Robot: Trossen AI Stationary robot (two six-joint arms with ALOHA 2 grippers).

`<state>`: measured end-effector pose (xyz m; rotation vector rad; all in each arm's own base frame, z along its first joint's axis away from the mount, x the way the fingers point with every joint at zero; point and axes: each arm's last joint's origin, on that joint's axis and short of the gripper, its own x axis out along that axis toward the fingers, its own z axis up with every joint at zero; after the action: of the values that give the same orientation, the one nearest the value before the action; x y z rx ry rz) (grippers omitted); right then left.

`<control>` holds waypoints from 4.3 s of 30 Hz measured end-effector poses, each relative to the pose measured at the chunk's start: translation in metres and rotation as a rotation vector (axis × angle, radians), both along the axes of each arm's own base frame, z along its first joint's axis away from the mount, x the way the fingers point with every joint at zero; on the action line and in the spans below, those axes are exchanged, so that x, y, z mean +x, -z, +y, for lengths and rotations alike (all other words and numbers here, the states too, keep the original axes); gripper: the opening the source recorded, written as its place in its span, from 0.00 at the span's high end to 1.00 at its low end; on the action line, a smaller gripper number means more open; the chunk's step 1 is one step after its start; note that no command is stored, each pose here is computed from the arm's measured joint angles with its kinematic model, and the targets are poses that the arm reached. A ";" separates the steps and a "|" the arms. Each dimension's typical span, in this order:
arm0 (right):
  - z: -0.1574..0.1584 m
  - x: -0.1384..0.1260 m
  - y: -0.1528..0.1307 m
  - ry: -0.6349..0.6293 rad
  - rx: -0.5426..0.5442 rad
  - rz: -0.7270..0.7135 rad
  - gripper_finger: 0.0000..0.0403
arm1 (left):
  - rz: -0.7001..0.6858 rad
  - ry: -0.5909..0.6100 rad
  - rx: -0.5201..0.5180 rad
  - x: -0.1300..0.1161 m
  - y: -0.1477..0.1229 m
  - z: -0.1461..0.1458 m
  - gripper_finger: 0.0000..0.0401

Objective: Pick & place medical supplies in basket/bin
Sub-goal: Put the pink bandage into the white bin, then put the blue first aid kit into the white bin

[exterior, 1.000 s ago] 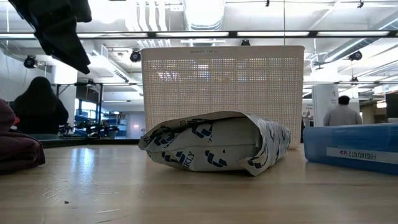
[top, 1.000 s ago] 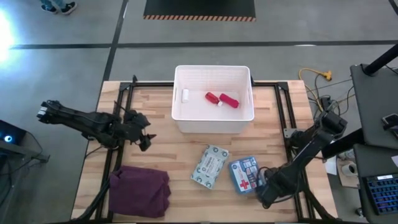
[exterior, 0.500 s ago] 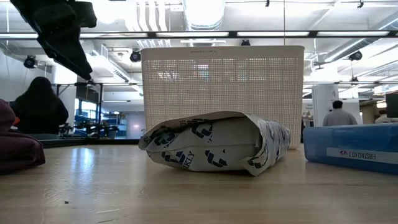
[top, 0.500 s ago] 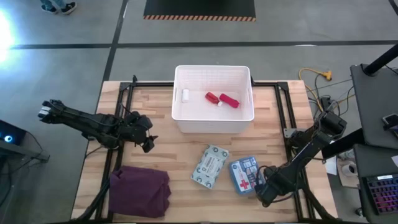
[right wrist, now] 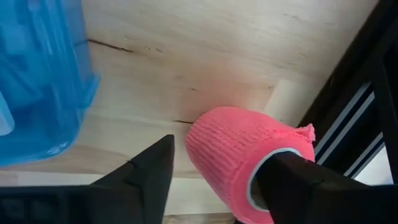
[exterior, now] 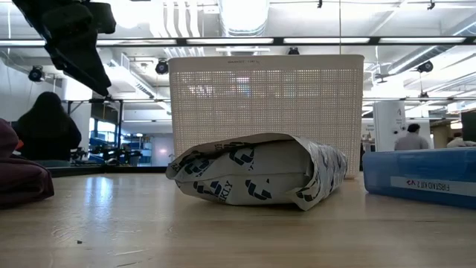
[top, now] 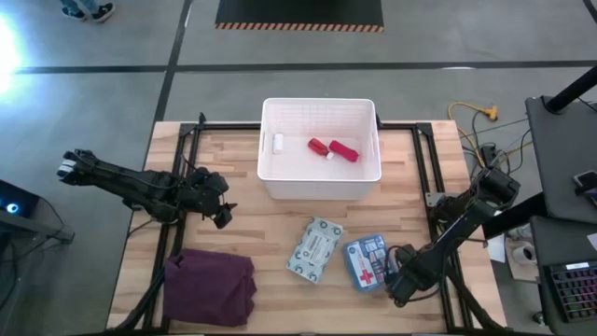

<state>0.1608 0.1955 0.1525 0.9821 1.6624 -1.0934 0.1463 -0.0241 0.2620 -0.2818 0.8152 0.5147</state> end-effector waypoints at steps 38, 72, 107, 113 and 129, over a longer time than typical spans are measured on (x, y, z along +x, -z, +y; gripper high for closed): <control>-0.216 0.092 -0.248 -0.111 -0.804 -0.948 0.93 | -0.254 -0.013 -0.077 0.018 -0.015 -0.005 0.29; -0.280 0.173 -0.251 -0.755 -0.591 -0.873 0.28 | -0.978 -0.226 -0.124 0.027 -0.108 0.061 0.29; -0.099 0.005 -0.103 -0.173 -0.099 -0.538 0.33 | -0.342 0.103 -0.456 0.043 -0.030 0.002 0.29; -0.086 0.001 -0.051 -0.094 -0.019 -0.568 0.37 | -0.261 0.109 -0.487 0.047 -0.009 -0.009 0.29; -0.077 -0.001 -0.002 -0.088 0.069 -0.748 0.48 | -0.242 0.090 -0.624 0.072 0.018 -0.046 0.41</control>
<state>0.1596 0.1184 0.1546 1.1647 1.1135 -0.5049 0.2187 -0.0697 0.2441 -0.8608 0.7304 0.1235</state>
